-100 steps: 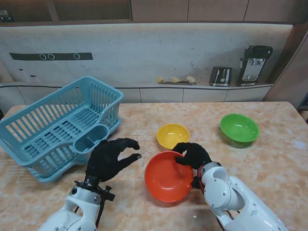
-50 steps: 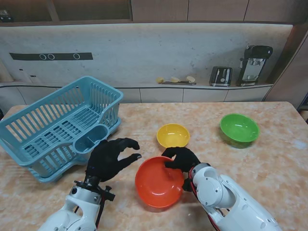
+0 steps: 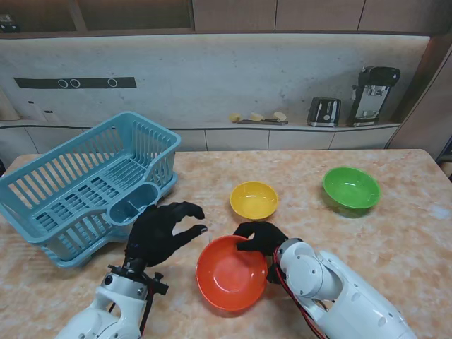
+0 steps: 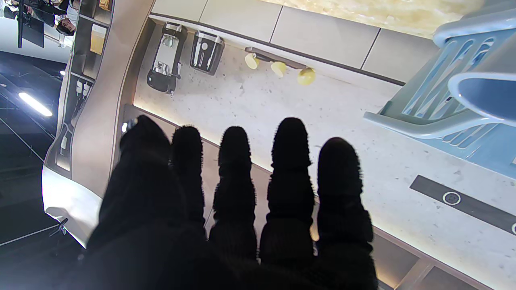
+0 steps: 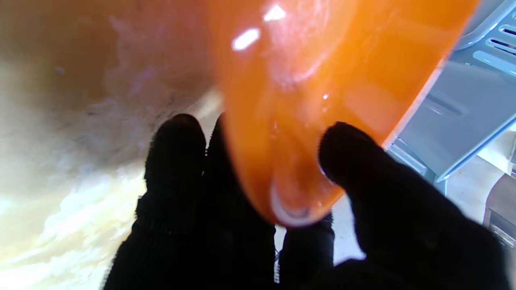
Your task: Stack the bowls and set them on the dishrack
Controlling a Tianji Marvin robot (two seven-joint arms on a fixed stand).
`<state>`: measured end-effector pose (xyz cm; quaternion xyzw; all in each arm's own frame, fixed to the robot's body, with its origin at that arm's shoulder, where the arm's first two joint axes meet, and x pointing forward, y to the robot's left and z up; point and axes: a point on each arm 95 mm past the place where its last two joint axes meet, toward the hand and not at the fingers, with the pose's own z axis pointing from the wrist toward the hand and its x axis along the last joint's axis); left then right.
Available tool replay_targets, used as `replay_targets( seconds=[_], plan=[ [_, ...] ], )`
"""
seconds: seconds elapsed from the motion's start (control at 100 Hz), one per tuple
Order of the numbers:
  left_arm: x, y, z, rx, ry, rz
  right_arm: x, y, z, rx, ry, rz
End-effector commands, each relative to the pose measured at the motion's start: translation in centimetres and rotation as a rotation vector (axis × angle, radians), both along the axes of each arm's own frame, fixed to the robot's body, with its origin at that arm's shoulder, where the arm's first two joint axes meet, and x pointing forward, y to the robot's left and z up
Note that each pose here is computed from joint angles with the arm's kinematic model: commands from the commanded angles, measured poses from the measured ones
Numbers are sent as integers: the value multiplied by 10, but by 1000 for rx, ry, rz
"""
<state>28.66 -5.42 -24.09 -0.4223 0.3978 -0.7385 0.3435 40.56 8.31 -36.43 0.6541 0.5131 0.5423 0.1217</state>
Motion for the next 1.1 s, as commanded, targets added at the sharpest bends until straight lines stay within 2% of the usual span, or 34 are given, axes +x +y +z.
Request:
replay_targets(
  seconds=[0.0,0.59,1.09],
  plan=[
    [-2,-2,0,-1,13,-5,-3,1,-2,-8,21,7],
    [-3,-2,1,0,8,-2,-5,-17,12,-105,29,15],
    [-4,-2,1,0,6,-3,-17,-31,31,-159,-71,-33]
  ],
)
